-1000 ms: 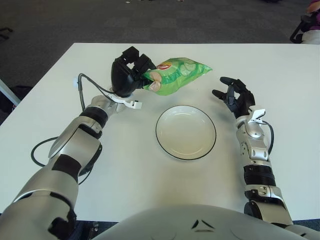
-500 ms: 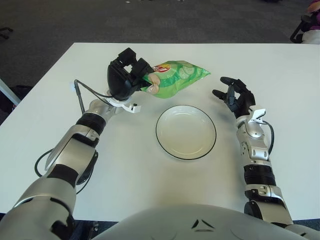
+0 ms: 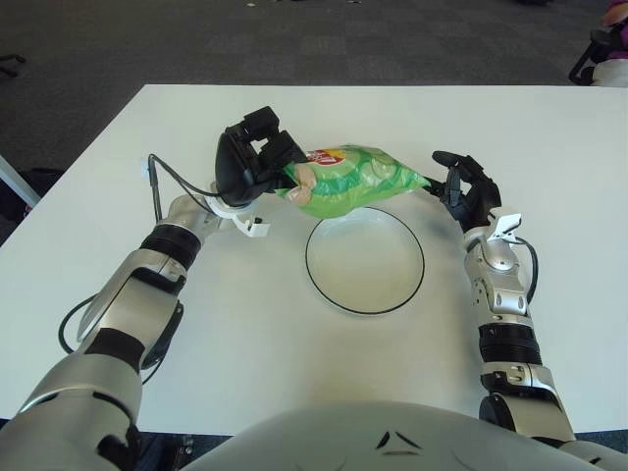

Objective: Put the snack into the plate.

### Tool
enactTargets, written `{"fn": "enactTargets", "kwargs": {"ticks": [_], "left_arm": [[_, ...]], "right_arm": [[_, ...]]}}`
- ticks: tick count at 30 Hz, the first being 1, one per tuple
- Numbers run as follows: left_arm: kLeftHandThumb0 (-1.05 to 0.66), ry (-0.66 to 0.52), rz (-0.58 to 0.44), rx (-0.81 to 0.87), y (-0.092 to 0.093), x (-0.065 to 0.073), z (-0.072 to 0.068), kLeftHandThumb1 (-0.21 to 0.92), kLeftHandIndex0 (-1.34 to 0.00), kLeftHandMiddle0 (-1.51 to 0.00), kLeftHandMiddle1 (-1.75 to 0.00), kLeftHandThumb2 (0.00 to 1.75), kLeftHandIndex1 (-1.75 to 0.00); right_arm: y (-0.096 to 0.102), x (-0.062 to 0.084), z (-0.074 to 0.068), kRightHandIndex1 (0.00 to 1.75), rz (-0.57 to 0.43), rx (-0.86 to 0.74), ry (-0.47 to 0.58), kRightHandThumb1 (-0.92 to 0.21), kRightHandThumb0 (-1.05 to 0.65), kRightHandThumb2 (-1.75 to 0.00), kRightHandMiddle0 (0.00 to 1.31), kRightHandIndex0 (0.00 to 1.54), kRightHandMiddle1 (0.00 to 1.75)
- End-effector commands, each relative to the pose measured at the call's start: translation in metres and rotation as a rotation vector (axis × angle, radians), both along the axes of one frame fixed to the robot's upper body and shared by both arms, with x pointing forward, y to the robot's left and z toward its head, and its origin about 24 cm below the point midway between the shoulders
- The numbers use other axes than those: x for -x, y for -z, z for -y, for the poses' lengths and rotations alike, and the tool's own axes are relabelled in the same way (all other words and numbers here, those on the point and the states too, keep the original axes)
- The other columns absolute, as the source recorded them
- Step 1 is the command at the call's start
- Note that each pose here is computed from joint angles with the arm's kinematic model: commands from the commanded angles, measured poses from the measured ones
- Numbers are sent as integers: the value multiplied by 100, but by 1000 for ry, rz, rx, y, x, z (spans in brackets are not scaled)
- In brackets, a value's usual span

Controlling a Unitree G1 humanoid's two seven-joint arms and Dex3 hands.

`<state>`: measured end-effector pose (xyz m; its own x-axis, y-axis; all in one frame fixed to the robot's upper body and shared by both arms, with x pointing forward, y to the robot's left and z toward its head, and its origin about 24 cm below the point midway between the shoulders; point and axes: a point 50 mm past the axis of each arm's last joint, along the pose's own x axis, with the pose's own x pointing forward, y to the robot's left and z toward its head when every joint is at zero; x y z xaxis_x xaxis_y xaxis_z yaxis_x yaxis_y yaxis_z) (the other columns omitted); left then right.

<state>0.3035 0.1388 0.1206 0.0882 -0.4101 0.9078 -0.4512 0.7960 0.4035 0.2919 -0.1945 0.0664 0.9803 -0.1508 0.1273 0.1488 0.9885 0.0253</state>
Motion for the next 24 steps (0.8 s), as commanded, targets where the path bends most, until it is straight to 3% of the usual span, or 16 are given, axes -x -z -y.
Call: {"fn": "enactTargets", "kwargs": {"ticks": [1,8,24], "left_arm": [[-9,34,-33,-5,6,6,-4,92,-83,-102,-175,18,-175],[-9,96,-84,-1,10,10,-3,92,-82,-101,-175,18,-175],[-10,119,-73,59,7,8,10,92,-81,-99,-175,17,-175]], "right_arm": [[-3,-2,2,0,13,-4,5,-92,-38,-74,46,98,62],[-3,-2,1,0,13,-4,4,-92,-38,-74,46,98,62],[-3,-2,1,0,14,-4,4,-92,-38,-74,46,98,62]]}}
